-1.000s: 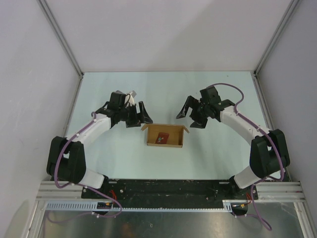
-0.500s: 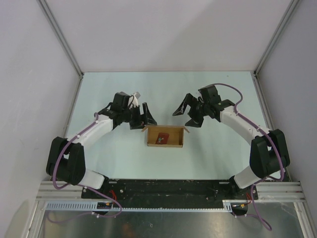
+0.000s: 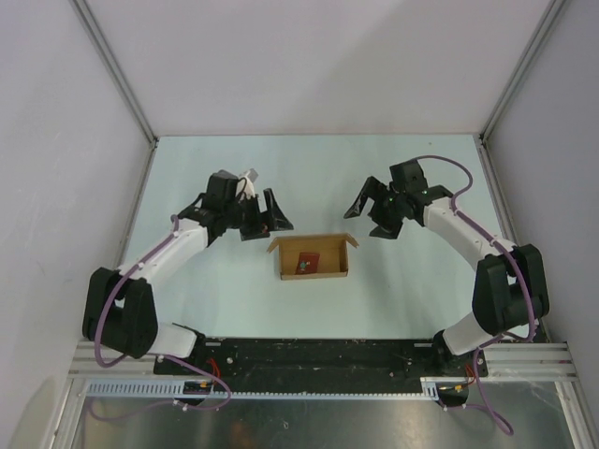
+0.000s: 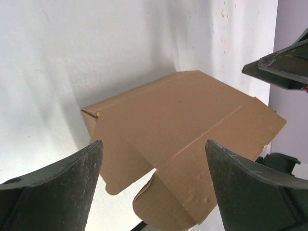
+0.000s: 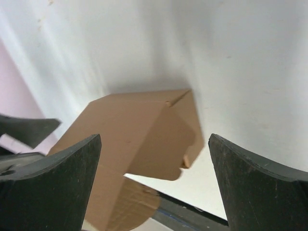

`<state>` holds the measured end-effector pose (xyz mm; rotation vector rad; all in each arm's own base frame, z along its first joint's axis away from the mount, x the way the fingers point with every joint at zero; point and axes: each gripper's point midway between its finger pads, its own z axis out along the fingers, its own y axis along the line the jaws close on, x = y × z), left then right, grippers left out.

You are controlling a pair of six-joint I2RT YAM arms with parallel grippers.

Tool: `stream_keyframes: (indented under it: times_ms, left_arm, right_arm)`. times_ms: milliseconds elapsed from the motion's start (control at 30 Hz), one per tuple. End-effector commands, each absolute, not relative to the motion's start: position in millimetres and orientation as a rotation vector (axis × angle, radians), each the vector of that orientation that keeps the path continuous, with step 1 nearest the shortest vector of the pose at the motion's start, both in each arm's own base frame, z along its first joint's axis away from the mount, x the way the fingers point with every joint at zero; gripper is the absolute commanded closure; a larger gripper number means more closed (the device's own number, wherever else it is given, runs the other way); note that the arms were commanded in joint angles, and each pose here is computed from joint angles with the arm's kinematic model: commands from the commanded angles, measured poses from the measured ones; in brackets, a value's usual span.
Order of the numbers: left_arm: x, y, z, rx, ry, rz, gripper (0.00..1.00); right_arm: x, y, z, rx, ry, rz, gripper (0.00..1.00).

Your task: Fold the paper box

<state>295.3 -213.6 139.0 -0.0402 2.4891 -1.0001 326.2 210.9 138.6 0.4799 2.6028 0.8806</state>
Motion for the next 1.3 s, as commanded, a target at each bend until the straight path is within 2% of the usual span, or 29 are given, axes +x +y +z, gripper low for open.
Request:
stream_keyframes:
  times_ms: [0,100,400,667,1267]
  left_arm:
    - [301.1,-198.9,151.9,-0.092,2.413,-0.963,0.06]
    - [297.5,-197.0,148.1,-0.135,2.424,-0.962,0.0]
    - [302.6,-174.7,147.1,-0.287,2.397,-0.908,0.0]
    - [292.5,-188.4,144.0,-0.301,2.421,-1.001,0.0]
    - [275.3,-215.1,133.2,-0.31,2.479,-1.125,0.0]
  right_arm:
    - [329.0,185.8,140.4,0.436,2.598,0.707,0.0]
    - [331.7,189.6,137.0,0.433,2.601,0.72,0.0]
    - [335.2,201.2,127.2,0.432,2.619,0.757,0.0]
    - [322.5,231.6,123.2,0.386,2.663,0.852,0.0]
    - [315.4,250.1,136.4,0.388,2.664,0.999,0.0]
